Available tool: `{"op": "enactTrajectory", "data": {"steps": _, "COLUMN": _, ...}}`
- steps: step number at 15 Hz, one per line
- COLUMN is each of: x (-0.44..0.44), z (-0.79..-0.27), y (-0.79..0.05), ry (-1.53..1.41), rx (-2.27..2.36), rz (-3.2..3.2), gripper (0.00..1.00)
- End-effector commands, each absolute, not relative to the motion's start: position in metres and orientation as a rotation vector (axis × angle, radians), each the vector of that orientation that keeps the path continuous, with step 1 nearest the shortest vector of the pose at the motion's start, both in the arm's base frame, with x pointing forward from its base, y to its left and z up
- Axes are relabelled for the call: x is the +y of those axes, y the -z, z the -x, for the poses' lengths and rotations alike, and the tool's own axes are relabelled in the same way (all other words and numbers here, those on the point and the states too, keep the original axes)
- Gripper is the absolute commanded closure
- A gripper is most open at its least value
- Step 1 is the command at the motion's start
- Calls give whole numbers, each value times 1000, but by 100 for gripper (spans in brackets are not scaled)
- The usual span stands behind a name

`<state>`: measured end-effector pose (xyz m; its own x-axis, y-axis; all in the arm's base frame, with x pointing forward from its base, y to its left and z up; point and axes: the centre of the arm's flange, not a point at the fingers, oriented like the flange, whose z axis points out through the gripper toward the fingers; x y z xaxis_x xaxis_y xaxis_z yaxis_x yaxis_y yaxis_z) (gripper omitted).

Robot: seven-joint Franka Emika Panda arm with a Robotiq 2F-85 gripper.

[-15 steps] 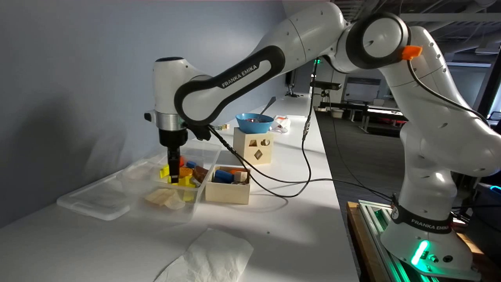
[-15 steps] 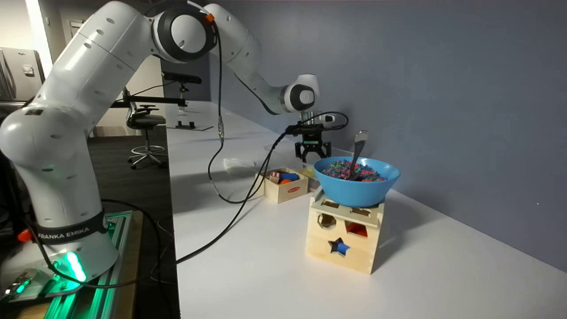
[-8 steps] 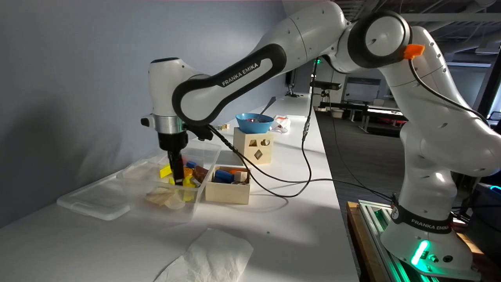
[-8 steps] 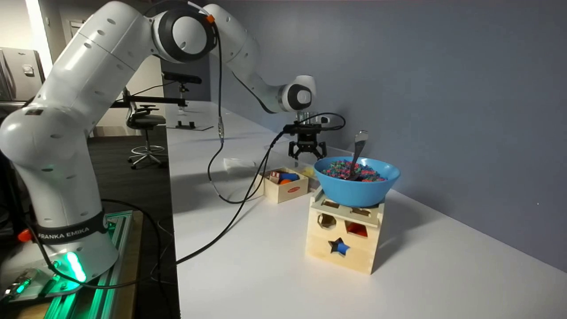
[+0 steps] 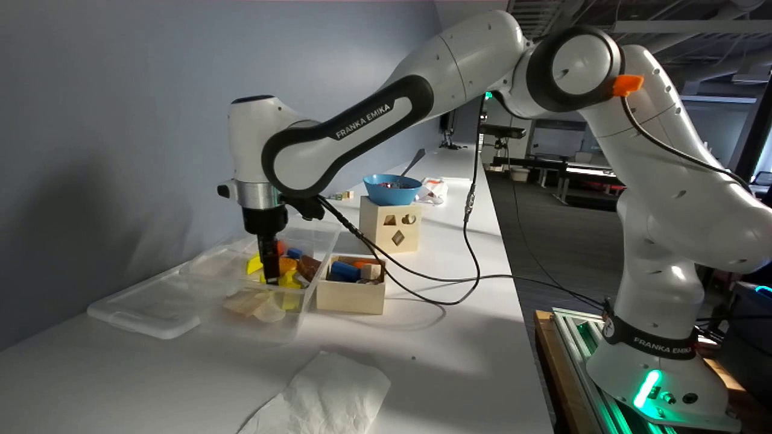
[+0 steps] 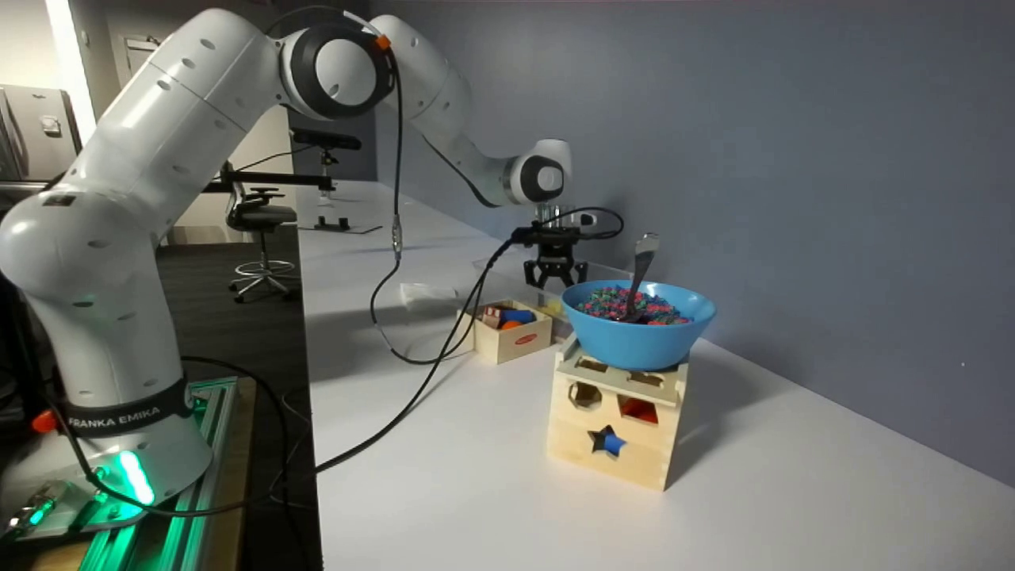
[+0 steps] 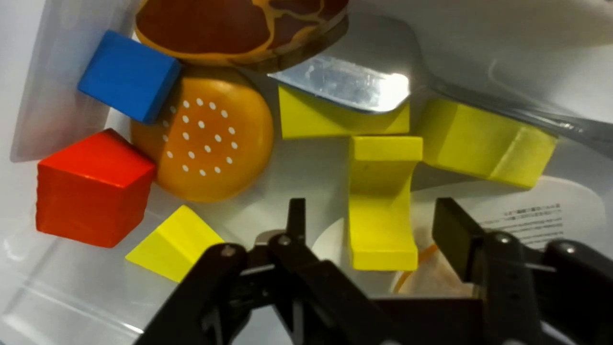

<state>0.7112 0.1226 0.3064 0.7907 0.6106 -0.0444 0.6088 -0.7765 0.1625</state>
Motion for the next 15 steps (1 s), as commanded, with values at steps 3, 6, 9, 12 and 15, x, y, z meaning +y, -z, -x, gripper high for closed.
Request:
{"op": "enactTrajectory", "data": {"steps": 3, "x": 132, "z": -726, "y": -301, "ry": -61, "rx": 954, "rz": -2844, "gripper": 75}}
{"op": "enactTrajectory", "data": {"steps": 6, "x": 138, "z": -724, "y": -305, "ry": -105, "rx": 981, "rz": -2829, "gripper": 91}}
{"op": "enactTrajectory", "data": {"steps": 9, "x": 138, "z": -702, "y": -335, "ry": -145, "rx": 966, "rz": -2835, "gripper": 91}}
{"op": "enactTrajectory", "data": {"steps": 12, "x": 124, "z": -674, "y": -379, "ry": -220, "rx": 969, "rz": -2835, "gripper": 91}}
{"op": "enactTrajectory", "data": {"steps": 15, "x": 105, "z": -641, "y": -418, "ry": -322, "rx": 967, "rz": -2839, "gripper": 91}}
